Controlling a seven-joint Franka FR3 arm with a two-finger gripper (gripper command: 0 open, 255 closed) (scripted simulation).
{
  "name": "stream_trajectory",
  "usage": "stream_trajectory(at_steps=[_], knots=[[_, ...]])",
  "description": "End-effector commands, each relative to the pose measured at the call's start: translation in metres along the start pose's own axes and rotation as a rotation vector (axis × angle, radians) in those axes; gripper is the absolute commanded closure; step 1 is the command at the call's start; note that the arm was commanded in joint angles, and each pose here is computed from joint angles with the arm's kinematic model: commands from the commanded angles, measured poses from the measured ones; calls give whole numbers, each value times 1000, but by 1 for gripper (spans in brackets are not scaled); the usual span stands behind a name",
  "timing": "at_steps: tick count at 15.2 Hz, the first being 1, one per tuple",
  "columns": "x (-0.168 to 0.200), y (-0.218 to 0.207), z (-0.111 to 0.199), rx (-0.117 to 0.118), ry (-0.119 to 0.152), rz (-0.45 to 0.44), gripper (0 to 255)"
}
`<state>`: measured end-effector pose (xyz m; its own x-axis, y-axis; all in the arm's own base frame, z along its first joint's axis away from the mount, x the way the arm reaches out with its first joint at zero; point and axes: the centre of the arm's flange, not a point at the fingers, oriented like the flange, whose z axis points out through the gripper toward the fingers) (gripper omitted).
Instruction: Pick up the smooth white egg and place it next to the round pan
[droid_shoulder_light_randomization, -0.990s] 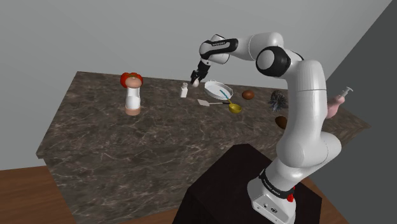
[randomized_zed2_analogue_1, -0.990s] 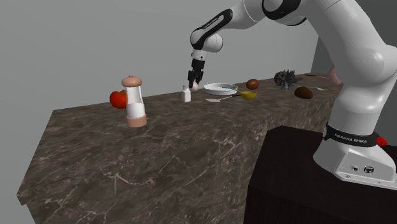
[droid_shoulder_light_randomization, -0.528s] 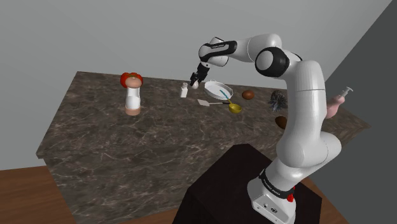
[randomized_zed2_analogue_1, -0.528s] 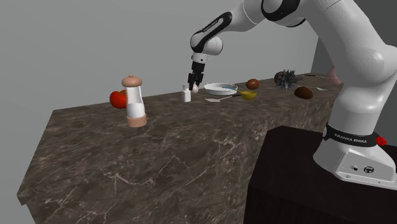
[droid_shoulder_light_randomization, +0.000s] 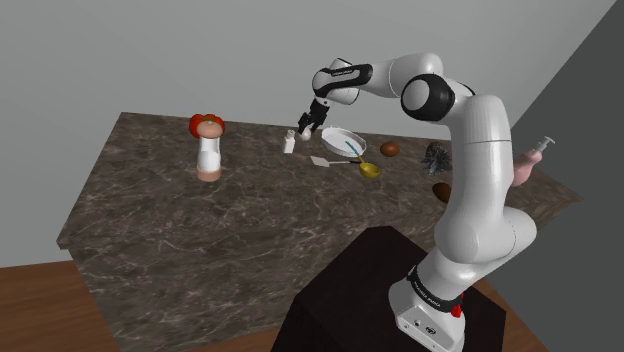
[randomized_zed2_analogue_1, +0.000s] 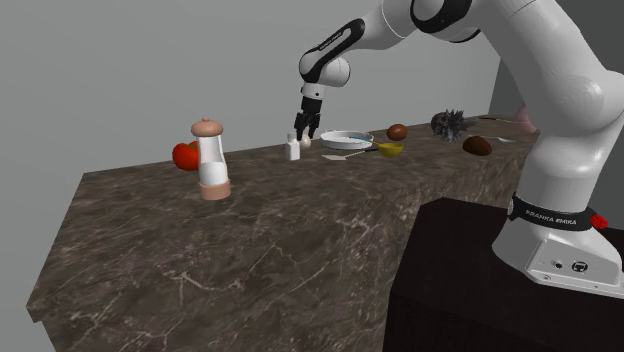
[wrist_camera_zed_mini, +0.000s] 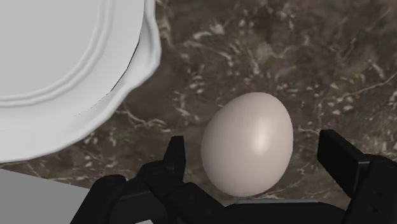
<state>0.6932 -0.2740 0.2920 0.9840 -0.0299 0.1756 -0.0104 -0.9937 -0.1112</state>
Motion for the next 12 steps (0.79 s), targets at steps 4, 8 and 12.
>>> stream_trajectory(at_steps=[4, 8, 12], knots=[[0, 0, -50, 0, 0, 0, 0], [0, 0, -50, 0, 0, 0, 0], [0, 0, -50, 0, 0, 0, 0]])
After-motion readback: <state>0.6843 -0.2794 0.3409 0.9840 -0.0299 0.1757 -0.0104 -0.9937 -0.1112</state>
